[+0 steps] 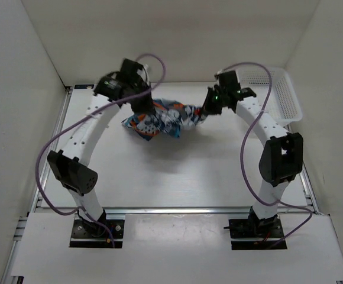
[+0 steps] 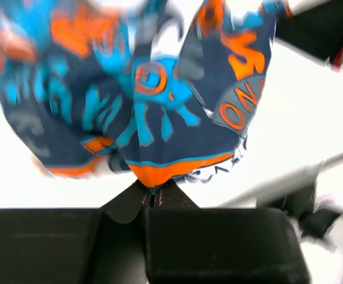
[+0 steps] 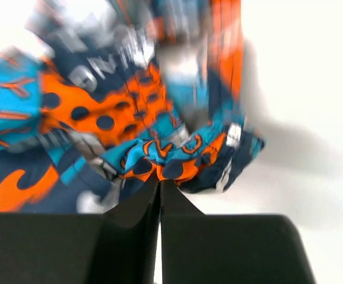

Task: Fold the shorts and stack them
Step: Flatten the shorts out

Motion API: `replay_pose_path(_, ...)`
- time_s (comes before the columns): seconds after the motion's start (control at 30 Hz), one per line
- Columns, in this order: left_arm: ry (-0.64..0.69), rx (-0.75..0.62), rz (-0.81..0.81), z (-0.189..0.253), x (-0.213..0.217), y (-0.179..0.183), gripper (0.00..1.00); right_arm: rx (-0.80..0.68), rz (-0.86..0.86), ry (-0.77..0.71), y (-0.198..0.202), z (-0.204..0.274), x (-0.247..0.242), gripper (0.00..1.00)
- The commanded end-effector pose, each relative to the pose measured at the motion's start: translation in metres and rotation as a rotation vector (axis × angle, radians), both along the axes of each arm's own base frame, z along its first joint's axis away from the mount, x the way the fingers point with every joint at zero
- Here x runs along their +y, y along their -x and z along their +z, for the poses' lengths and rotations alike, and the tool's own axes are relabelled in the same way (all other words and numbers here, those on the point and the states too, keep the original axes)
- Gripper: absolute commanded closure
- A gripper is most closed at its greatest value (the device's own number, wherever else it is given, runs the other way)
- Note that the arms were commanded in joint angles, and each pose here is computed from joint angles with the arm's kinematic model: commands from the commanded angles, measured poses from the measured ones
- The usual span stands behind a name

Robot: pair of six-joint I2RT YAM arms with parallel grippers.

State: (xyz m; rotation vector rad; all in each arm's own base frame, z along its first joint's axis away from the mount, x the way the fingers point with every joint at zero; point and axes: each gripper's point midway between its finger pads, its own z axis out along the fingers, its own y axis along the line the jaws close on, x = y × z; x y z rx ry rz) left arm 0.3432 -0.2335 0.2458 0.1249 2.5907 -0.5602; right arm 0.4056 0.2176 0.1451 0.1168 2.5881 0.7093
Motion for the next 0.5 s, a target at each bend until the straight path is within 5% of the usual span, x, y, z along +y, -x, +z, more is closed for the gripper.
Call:
replay_pose_path(0.0,-0.065,-0.154,0.090,0.074,0.057,-0.018,0.90,-0.273,-0.005,-0.052,-0.024,0.125,-0.002,1.00)
replay_pose_path(0.07,-0.084,-0.215,0.183,0.092,0.083,-0.028,0.90,-0.386,-0.010,-0.075,-0.016,0.182,-0.007,1.00)
replay_pose_path(0.23,-0.045,-0.203,0.201,0.092,0.092,-0.024,0.77,-0.476,-0.080,-0.038,0.039,0.212,-0.040,1.00)
replay_pose_path(0.27,-0.052,-0.187,0.200,0.084,0.093,-0.022,0.49,-0.412,-0.089,0.000,0.048,0.174,-0.046,1.00)
replay_pose_path(0.33,-0.035,-0.162,0.169,0.071,0.084,-0.019,0.08,-0.308,-0.137,0.075,0.078,0.115,-0.065,1.00)
replay_pose_path(0.37,-0.038,-0.151,0.156,0.063,0.082,-0.021,0.00,-0.277,-0.167,0.096,0.084,0.096,-0.071,1.00)
replay_pose_path(0.47,-0.050,-0.043,0.130,0.028,0.076,-0.019,0.00,-0.137,-0.218,0.191,0.107,0.027,-0.094,1.00)
